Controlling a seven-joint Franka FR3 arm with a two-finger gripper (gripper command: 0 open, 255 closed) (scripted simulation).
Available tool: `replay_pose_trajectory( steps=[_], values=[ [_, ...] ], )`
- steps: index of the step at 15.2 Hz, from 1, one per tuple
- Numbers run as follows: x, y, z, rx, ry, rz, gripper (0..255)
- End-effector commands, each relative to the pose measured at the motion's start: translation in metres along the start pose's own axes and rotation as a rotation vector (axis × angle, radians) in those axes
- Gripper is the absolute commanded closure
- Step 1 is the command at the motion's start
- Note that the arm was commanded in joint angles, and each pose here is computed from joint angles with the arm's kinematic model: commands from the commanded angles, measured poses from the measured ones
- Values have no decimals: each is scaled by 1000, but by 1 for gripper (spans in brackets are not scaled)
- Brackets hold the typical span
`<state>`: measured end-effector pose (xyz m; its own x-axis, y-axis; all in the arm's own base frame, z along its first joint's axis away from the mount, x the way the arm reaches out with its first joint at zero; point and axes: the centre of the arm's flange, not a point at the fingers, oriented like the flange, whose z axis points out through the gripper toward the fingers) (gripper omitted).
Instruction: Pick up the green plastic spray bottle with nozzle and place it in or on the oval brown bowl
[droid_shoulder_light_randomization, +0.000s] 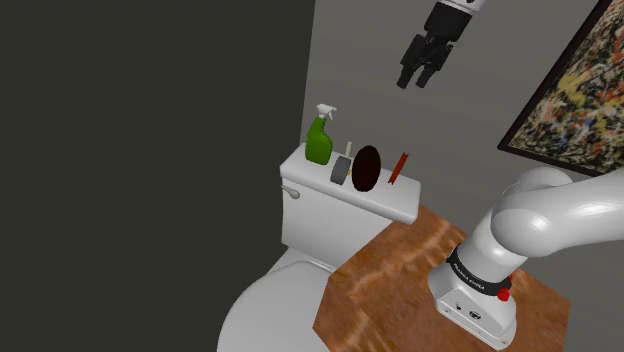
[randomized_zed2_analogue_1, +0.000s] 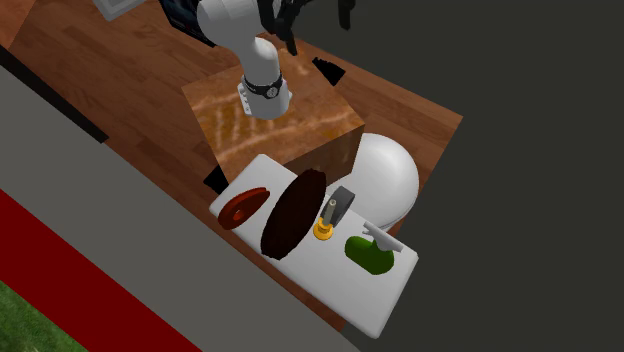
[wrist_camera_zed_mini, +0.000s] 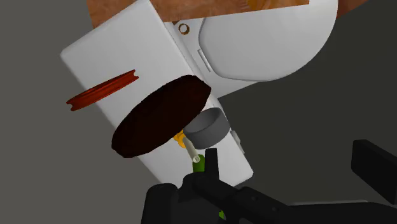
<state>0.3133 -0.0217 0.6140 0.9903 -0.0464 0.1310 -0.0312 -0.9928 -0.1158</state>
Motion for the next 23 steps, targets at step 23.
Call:
replay_pose_trajectory(
  steps=[23],
  values=[
    [119, 85, 235, 38, 282, -367, 0]
  ],
)
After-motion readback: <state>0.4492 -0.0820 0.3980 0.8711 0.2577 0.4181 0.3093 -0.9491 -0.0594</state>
